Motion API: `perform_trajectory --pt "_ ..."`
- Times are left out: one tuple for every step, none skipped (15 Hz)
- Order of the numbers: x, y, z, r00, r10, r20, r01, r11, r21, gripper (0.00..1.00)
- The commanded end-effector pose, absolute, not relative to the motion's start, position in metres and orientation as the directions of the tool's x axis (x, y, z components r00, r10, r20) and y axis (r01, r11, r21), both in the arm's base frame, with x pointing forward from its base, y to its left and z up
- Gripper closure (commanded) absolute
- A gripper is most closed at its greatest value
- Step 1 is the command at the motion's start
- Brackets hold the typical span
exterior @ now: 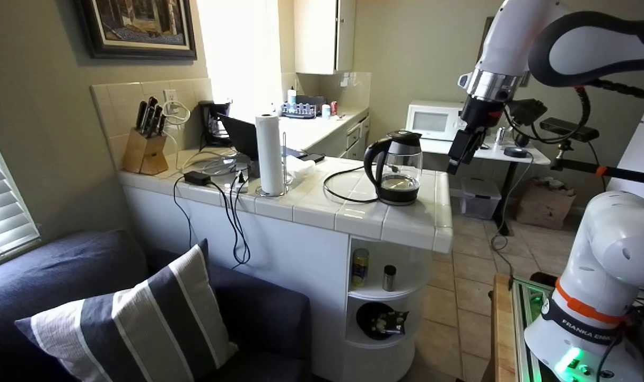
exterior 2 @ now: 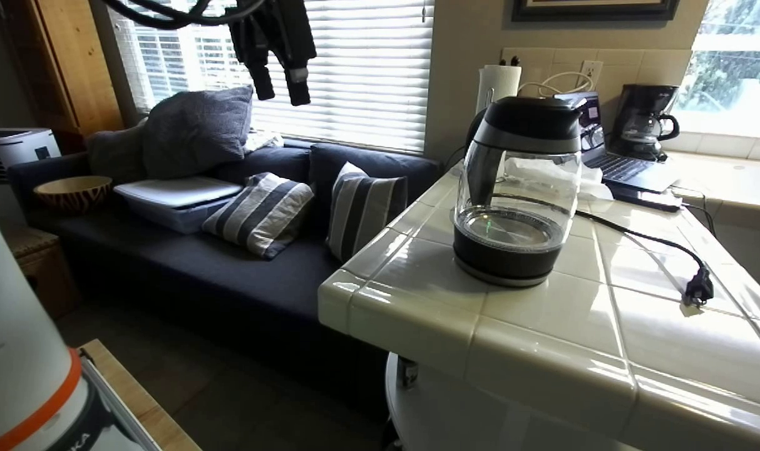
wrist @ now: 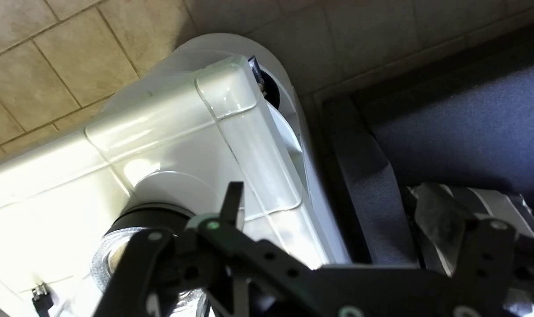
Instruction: Press the button on the kettle handle
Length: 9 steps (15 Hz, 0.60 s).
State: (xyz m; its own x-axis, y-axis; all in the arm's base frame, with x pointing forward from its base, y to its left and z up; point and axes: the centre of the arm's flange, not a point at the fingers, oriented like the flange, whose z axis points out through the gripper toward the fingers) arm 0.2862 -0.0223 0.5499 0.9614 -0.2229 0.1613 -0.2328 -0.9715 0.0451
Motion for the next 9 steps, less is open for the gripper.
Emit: perform_trajectory --pt "0.2862 -0.0223 0.5499 0.961 -0.223 0.161 -0.233 -0.971 0.045 0.0" --pt "0.2862 -0.0223 0.5499 0.961 -0.223 0.161 -0.233 -0.971 0.045 0.0" --pt "0.2862 -0.0223 0.5499 0.961 -0.223 0.161 -0.233 -0.971 0.045 0.0" --pt "0.2862 -0.0223 0.5499 0.961 -0.223 0.161 -0.233 -0.971 0.045 0.0" --pt "0.2862 -0.0223 0.5499 0.961 -0.223 0.161 -0.233 -0.971 0.045 0.0" --pt "0.2862 -0.0223 0.5499 0.961 -0.223 0.161 -0.233 -0.971 0.045 0.0" --pt "0.2862 -0.0223 0.5499 0.961 -0.223 0.161 -0.233 -0.971 0.045 0.0" --pt "0.2862 -0.0223 0.5499 0.961 -0.223 0.161 -0.233 -0.971 0.045 0.0" --pt "0.2899 -0.02 0.5514 0.959 -0.222 0.174 -0.232 -0.972 0.042 0.0"
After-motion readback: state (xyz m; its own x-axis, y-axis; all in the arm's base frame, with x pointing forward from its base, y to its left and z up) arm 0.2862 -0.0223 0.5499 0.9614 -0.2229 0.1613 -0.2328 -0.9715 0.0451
